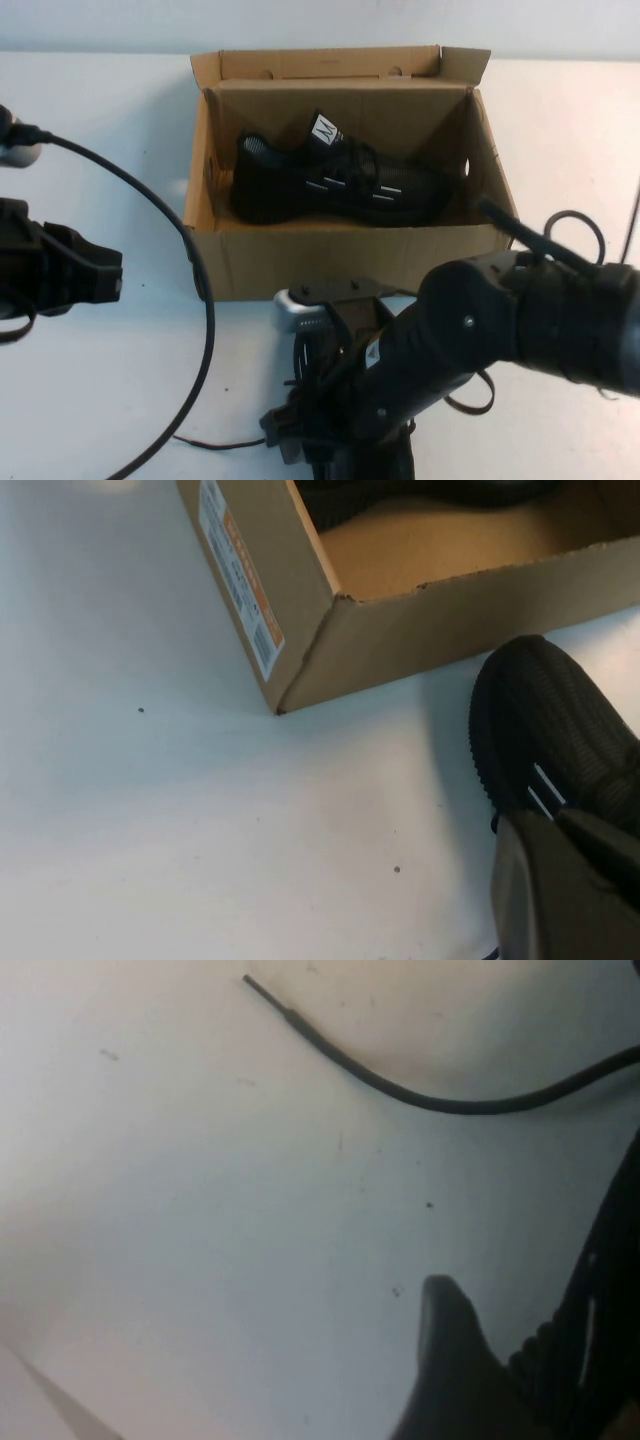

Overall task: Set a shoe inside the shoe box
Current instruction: Pick up the shoe from the table

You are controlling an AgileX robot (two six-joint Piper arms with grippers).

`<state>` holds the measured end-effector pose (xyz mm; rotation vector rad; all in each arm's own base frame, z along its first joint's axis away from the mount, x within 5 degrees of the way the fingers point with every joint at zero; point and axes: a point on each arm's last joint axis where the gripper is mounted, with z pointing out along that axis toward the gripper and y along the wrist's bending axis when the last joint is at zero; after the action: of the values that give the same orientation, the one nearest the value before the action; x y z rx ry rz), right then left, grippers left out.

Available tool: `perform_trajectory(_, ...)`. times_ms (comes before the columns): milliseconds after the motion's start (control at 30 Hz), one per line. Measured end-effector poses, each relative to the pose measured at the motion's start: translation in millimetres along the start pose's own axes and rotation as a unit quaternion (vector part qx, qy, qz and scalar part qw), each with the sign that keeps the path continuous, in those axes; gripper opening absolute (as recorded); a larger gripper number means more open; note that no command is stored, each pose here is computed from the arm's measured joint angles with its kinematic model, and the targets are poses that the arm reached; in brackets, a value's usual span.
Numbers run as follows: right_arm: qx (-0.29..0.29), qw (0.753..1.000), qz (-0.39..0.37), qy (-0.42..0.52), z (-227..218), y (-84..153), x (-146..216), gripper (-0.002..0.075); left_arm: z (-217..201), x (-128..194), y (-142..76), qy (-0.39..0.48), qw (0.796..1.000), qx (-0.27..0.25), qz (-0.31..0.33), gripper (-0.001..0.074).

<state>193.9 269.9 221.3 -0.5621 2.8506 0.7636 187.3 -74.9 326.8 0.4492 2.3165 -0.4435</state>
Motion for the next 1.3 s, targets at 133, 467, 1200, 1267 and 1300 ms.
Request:
perform_trajectory(133,0.013,1.000,0.005,0.008,16.5,-6.1,-2.4,0.0318,0.0,1.0,-0.3,0.006,1.000,0.002,0.000,-0.0003)
perform_trajectory(467,0.033,0.999,-0.022,0.009,22.4,-11.2,-3.5,0.0010,-0.3,6.8,-2.3,0.037,0.999,0.013,-0.001,-0.0003)
perform_trajectory(1200,-0.016,0.990,-0.134,-0.045,-97.6,22.9,21.3,-0.0009,-2.2,13.4,-14.8,0.076,0.994,0.080,-0.025,-0.0003)
perform_trajectory(1267,-0.008,0.987,-0.153,-0.054,-113.4,25.8,22.6,-0.0009,-2.2,10.2,-17.0,0.060,0.993,0.092,-0.036,-0.0003)
perform_trajectory(1300,-0.001,0.985,-0.164,-0.060,-120.8,26.9,22.4,-0.0009,-2.3,8.7,-18.1,0.052,0.993,0.098,-0.035,-0.0003)
